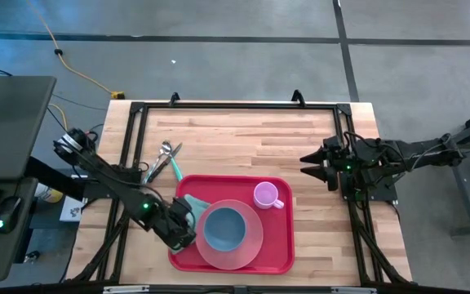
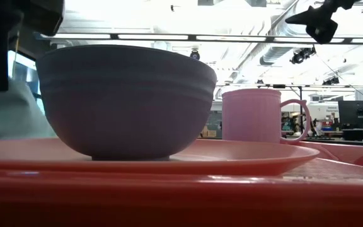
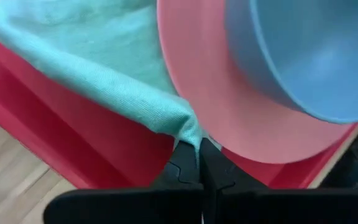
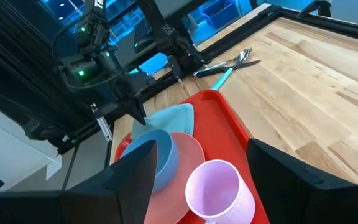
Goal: Set up tray
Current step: Put the light blue table napkin on the red serving tray to the left side of the pink plate, then move the pink plate to the right side on the red serving tray
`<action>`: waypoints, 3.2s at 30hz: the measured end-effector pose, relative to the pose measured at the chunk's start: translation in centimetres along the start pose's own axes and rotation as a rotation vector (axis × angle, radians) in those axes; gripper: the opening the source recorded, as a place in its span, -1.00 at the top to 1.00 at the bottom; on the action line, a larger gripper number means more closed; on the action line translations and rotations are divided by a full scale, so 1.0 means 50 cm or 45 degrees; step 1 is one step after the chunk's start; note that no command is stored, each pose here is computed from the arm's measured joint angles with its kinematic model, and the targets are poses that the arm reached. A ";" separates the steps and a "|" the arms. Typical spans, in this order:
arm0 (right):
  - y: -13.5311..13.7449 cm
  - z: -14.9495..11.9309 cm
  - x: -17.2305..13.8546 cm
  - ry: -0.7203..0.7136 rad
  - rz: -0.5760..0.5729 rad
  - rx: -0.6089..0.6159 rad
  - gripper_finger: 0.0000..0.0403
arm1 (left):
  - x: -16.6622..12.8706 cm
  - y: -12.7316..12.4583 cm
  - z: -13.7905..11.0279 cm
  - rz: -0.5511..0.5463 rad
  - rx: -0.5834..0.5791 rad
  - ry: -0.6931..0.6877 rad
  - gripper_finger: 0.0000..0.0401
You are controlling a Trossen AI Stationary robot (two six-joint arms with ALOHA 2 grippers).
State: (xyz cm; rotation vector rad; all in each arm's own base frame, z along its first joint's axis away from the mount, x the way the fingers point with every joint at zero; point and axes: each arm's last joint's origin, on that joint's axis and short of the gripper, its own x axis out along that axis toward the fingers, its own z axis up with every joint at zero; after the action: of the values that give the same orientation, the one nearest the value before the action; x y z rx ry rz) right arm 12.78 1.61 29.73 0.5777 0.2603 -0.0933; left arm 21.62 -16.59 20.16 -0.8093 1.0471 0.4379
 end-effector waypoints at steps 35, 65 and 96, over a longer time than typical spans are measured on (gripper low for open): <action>-0.005 -0.008 0.003 0.054 -0.031 0.021 -0.15 | -0.038 0.020 0.001 0.023 0.153 0.151 0.71; -0.006 -0.009 0.003 0.058 -0.044 0.010 -0.15 | -0.011 0.014 -0.003 0.054 0.216 0.107 -0.43; -0.011 -0.015 0.003 0.086 -0.095 0.010 -0.15 | -0.085 0.023 0.036 0.310 0.248 -0.020 -0.79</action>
State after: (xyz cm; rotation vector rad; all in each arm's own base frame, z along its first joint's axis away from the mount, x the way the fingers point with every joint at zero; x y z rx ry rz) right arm 12.70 1.54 28.80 0.5796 0.3472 -0.1476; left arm 19.96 -14.25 23.95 -0.5061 1.1593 0.5378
